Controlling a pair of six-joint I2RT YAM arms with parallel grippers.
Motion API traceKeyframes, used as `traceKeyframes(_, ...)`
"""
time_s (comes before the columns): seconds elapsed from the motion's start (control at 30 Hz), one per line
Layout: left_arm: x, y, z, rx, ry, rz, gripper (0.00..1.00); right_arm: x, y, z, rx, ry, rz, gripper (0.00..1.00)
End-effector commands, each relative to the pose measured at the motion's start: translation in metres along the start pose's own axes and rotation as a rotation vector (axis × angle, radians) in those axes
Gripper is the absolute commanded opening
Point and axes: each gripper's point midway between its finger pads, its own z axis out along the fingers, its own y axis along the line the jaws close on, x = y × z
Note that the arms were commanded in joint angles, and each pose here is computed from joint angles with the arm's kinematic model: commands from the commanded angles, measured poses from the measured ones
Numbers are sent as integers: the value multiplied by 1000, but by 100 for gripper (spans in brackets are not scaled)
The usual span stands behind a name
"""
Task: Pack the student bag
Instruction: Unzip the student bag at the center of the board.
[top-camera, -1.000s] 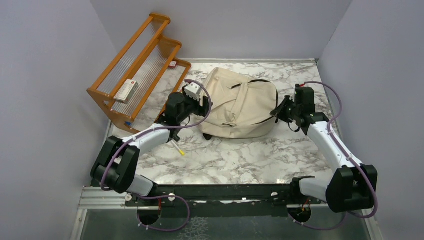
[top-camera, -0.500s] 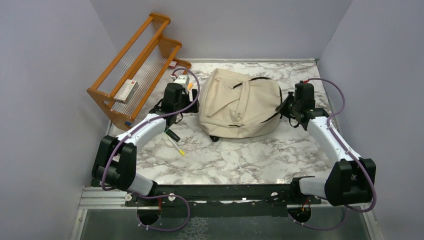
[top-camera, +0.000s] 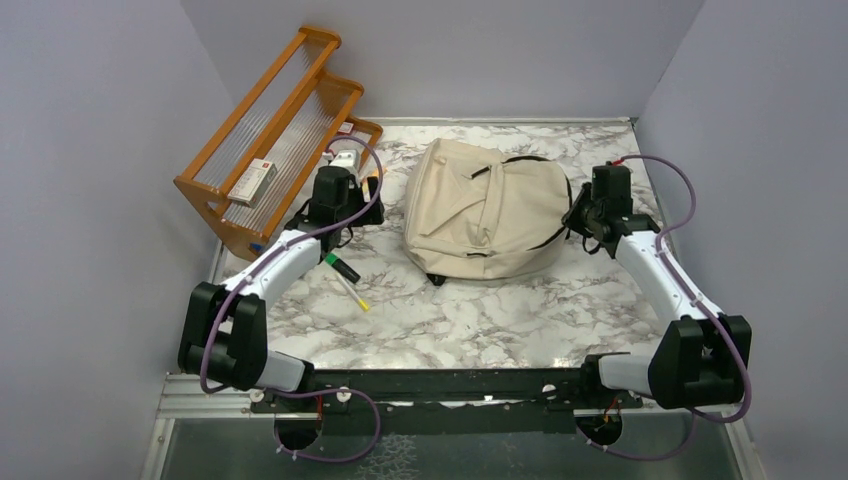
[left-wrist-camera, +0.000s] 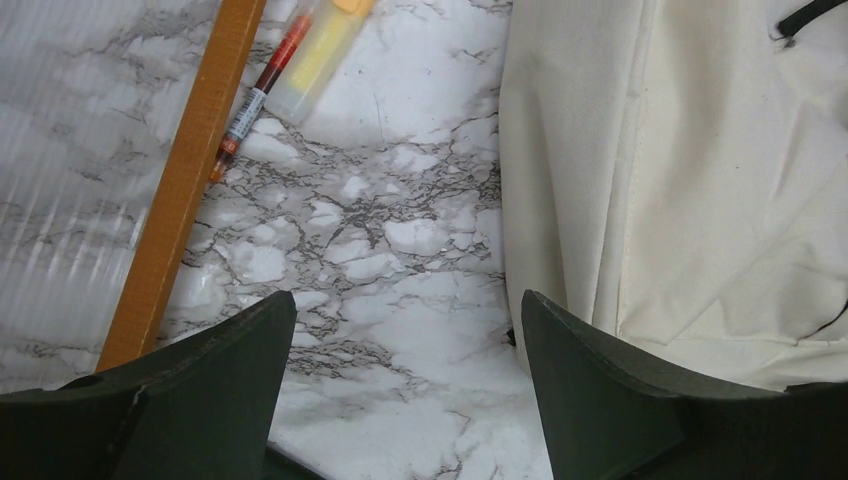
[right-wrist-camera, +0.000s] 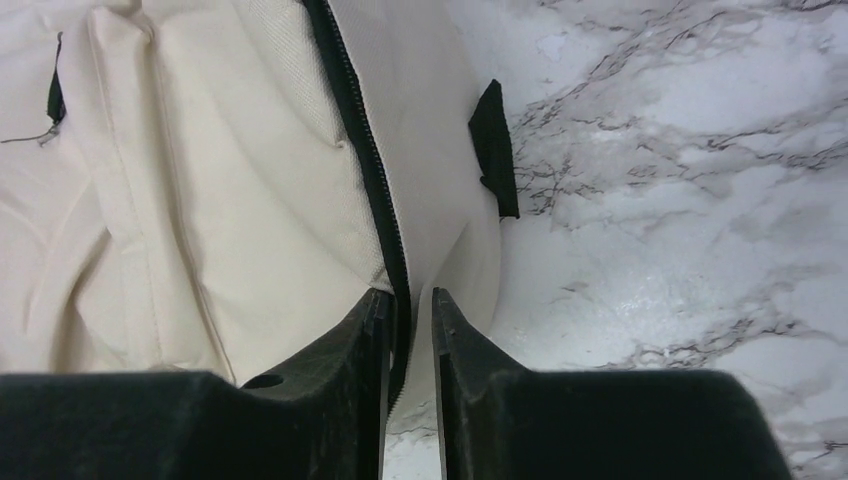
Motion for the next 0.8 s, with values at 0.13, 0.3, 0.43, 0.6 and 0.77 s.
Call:
traceKeyframes(0.13, -31, -3, -20, 29, -130, -8, 84, -42, 1, -29, 14, -125, -27, 35)
traceKeyframes(0.3, -26, -2, -18, 22, -115, -10, 84, -51, 20, -46, -86, -137, -69, 40)
traceKeyframes(0.43, -26, -1, -20, 15, -117, -34, 84, -54, 45, -55, -216, -109, -130, 44)
traceKeyframes(0.6, -24, -5, -21, 31, -114, -82, 84, -50, 79, -53, -375, -14, -175, 47)
traceKeyframes(0.77, -20, -20, -13, 112, -89, -95, 83, -36, 126, -36, -469, 81, -243, 48)
